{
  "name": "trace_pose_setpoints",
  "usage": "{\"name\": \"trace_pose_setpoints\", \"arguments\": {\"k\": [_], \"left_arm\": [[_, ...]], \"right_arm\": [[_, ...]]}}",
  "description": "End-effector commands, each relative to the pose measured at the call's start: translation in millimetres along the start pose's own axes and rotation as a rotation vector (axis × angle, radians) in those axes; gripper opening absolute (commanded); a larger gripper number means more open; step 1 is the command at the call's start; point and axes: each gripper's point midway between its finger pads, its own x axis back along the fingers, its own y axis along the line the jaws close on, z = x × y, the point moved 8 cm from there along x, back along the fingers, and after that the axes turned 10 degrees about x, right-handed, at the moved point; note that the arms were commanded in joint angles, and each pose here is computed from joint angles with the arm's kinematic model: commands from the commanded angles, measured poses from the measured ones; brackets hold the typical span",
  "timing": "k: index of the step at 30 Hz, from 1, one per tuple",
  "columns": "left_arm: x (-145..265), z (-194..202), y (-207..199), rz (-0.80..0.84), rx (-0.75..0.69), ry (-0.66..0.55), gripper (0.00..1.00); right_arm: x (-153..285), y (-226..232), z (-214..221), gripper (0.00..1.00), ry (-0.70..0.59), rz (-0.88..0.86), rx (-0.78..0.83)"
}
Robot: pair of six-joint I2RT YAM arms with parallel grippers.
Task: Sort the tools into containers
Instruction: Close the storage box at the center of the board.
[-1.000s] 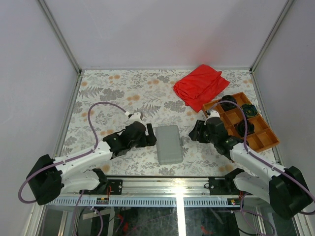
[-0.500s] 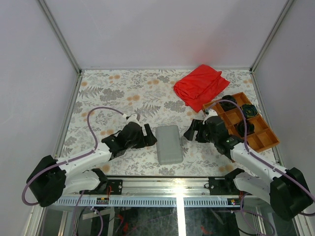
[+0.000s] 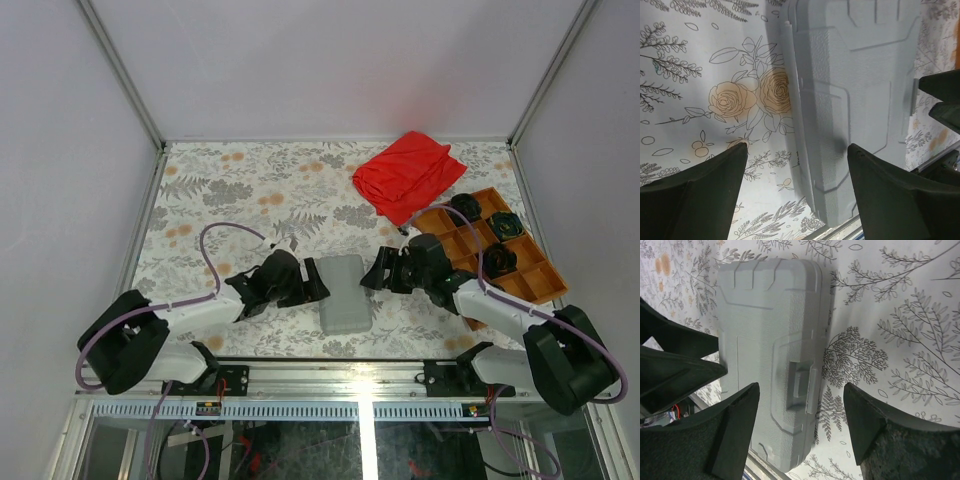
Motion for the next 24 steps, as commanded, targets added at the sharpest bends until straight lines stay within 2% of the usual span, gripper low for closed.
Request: {"name": "trace_pose_setpoints", "arguments": {"k": [1, 7, 17, 24], "left_arm": [[-7.1, -4.5, -12.8, 0.057, 0.021, 0.001, 0.78], [-13.4, 1.1, -3.8, 0.022, 0.028, 0.028, 0.70], [-16.0, 4.2, 3.1, -0.007, 0.033, 0.036, 0.69], [-16.2, 2.8, 1.9, -0.011, 0.024, 0.035, 0.68]], "right_arm": [[-3.9, 14.9, -9.4, 0.74, -0.035, -0.093, 0.027], [-13.1, 14.6, -3.5, 0.71, 0.009, -0.111, 0.031], [-18.3, 13.3, 2.2, 0.53, 0.058, -0.018, 0.080], [-20.5, 8.8, 6.9, 0.48, 0.132, 0.090, 0.110]]}}
